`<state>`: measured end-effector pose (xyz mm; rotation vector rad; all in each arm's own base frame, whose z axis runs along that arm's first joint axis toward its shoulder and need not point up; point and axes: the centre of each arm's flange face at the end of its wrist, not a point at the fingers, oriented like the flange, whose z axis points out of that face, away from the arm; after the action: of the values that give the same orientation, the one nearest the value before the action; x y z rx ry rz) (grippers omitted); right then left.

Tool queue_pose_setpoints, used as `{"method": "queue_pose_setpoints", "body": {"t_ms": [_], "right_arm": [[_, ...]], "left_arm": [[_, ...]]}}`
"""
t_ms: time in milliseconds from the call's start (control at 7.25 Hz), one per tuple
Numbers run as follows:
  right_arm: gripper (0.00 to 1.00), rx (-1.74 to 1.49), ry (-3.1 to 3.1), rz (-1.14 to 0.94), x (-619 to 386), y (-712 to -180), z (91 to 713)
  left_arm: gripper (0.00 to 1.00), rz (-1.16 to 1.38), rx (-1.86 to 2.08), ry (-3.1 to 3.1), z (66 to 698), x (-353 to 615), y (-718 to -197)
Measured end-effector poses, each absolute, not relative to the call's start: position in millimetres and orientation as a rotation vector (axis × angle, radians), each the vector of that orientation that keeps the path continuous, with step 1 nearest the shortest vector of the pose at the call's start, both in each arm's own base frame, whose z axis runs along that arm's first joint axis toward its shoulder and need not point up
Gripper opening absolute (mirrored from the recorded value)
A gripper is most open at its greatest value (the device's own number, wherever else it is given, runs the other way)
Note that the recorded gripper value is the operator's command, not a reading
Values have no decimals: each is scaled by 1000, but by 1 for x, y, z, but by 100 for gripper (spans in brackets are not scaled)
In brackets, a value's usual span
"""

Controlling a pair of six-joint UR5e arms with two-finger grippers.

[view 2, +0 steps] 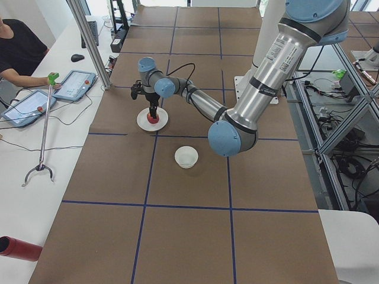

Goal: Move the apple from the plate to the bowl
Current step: 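Move the left gripper over the apple on the white plate, then lower the left gripper and close it around the apple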

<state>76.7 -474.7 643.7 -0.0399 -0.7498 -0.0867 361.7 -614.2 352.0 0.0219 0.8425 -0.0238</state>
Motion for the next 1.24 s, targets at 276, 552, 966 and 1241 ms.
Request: {"method": "queue_pose_setpoints", "body": {"t_ms": [276, 552, 966, 1241], "right_arm": [[100, -40, -750, -87, 77, -475, 644], [100, -41, -750, -86, 77, -475, 644], [100, -39, -750, -87, 77, -475, 644], [100, -40, -750, -87, 77, -474, 644]], "left_arm": [[100, -23, 17, 845, 359, 386, -630], [100, -26, 11, 843, 353, 400, -640], [100, -34, 32, 824, 357, 419, -644], [100, -21, 31, 823, 368, 433, -640]]}}
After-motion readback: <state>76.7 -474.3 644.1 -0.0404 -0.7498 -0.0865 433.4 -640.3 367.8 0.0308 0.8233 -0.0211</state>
